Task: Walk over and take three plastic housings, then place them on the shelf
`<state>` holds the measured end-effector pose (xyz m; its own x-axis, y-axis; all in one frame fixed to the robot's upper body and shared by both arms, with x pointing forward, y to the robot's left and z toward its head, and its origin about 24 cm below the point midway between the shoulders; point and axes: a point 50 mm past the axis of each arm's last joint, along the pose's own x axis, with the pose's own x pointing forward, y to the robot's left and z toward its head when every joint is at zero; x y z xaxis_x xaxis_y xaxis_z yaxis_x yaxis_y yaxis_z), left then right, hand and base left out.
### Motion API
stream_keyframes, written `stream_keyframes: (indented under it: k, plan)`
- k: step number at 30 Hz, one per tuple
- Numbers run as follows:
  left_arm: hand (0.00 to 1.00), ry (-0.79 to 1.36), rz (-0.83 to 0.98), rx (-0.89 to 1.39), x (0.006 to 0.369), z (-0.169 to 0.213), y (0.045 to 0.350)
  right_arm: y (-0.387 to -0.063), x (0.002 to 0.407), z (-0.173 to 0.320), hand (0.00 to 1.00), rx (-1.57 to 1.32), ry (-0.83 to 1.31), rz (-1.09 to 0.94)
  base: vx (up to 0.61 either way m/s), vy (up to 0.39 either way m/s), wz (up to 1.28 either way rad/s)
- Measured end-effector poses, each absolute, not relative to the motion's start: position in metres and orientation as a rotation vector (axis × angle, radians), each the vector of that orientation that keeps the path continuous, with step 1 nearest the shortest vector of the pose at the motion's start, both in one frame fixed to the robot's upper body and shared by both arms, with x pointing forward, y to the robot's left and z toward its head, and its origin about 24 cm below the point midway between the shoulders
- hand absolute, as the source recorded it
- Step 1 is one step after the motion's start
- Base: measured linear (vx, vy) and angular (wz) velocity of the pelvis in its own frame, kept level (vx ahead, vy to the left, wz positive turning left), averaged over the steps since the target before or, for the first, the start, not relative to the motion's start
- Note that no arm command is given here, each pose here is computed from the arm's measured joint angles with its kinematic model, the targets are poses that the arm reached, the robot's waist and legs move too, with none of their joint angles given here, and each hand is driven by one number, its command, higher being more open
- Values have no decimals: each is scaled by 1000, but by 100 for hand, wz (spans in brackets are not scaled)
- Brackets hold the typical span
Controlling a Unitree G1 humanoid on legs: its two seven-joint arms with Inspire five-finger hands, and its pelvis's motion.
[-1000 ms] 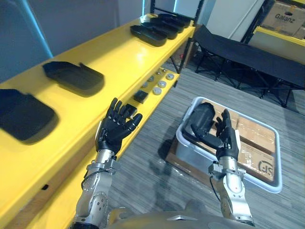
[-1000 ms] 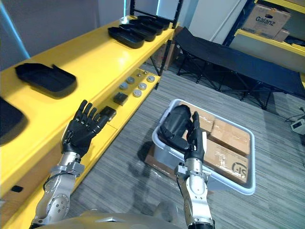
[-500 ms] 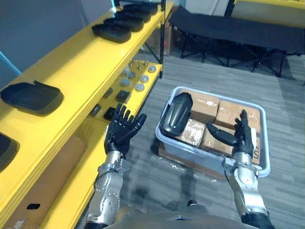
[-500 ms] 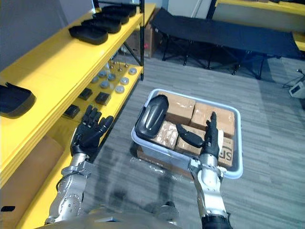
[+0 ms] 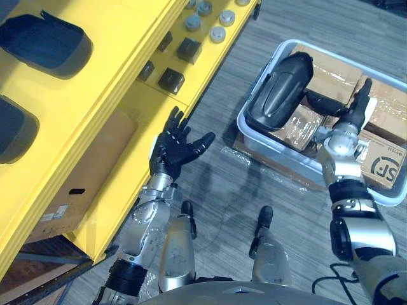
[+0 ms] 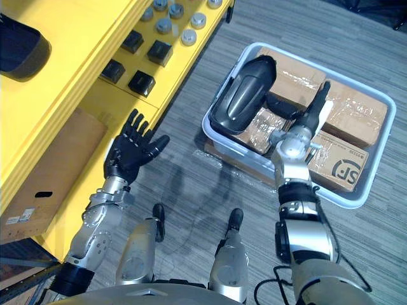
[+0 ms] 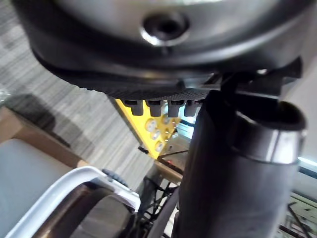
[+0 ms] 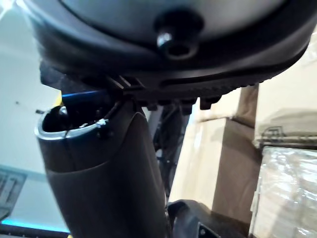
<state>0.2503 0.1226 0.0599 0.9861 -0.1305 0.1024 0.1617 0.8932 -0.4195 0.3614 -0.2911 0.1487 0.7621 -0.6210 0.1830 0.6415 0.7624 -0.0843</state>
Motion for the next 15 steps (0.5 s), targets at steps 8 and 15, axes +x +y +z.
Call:
stream_keyframes:
  k: [8,15]
  plan:
    - [100,-68,-188,-458,267,56,110,-306,380,187,100,-295,-97,-647,-39,13,5]
    - [100,-55,-200,-472,272,54,105,-313,384,172,0,-335,151,-521,-57,7,6]
